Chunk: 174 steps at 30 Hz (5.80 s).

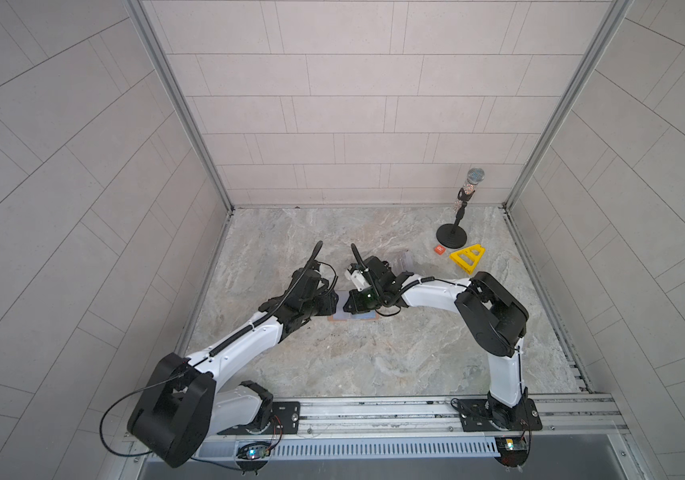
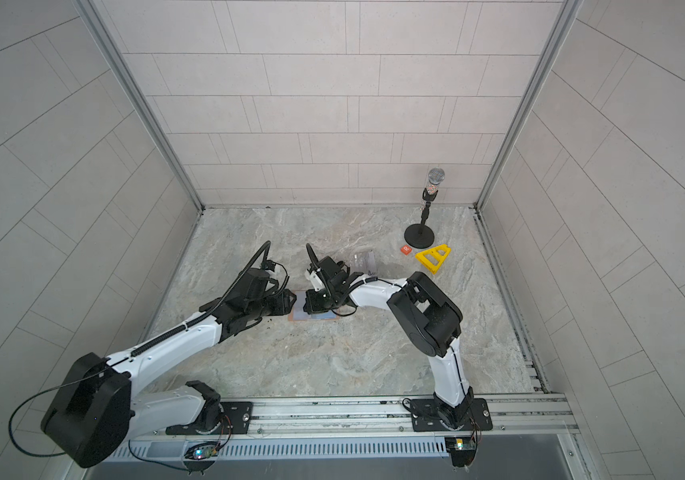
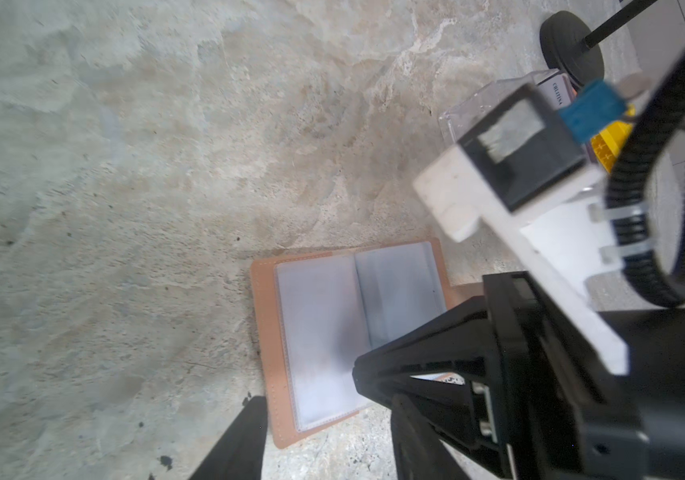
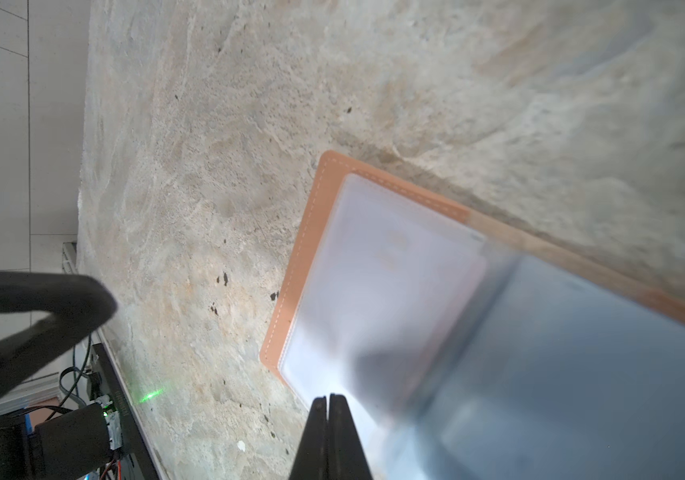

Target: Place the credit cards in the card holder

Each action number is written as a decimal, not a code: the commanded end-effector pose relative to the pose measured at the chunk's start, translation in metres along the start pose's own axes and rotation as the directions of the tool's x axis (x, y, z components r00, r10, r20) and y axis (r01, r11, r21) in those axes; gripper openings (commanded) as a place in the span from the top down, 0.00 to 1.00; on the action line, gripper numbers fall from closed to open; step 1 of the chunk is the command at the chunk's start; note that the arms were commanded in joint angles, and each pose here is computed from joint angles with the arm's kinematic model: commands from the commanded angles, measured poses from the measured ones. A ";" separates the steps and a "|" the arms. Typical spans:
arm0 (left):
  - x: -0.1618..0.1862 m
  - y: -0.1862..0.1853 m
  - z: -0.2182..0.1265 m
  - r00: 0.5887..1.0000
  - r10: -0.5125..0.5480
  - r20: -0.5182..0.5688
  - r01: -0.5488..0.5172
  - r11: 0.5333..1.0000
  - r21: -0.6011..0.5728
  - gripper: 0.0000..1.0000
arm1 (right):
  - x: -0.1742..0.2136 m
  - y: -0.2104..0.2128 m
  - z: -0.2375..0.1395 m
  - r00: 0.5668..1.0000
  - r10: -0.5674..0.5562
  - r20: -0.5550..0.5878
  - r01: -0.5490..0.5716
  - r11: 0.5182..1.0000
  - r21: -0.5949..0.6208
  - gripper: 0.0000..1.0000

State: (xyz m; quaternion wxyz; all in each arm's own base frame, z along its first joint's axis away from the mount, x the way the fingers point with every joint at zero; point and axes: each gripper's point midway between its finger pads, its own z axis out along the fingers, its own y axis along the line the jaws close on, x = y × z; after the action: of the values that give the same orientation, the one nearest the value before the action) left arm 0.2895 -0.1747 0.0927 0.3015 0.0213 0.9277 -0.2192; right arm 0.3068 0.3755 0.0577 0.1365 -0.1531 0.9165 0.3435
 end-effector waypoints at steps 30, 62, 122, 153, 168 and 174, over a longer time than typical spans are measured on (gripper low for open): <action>-0.087 -0.115 0.123 0.979 0.050 -0.197 -0.023 0.990 0.137 0.33 | -0.074 -0.164 -0.188 0.996 -0.022 0.086 -0.022 0.876 0.481 0.76; -0.082 -0.122 0.192 0.945 0.015 -0.326 0.040 0.986 0.160 0.37 | -0.095 -0.194 -0.151 0.998 0.055 -0.001 -0.049 0.896 0.442 0.62; -0.056 -0.079 0.203 0.931 -0.051 -0.362 0.078 0.995 0.061 0.53 | -0.104 -0.186 -0.169 1.000 0.002 -0.025 0.013 0.808 0.589 0.64; -0.053 -0.077 0.205 0.928 -0.061 -0.369 0.091 0.994 0.066 0.53 | -0.108 -0.181 -0.155 0.999 -0.010 -0.048 0.038 0.786 0.618 0.67; -0.050 -0.076 0.206 0.926 -0.062 -0.371 0.094 0.993 0.068 0.53 | -0.102 -0.195 -0.141 0.997 0.021 -0.071 0.028 0.776 0.630 0.67; -0.049 -0.076 0.206 0.925 -0.065 -0.374 0.096 0.993 0.067 0.53 | -0.100 -0.199 -0.134 0.997 0.031 -0.076 0.024 0.779 0.626 0.65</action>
State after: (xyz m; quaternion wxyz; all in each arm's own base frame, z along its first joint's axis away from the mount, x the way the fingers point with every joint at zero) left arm 0.4431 -0.3547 0.0320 0.1467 0.0603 0.9360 -0.3144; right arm 0.4543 0.1618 0.0832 0.1515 -0.1126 0.9818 0.0205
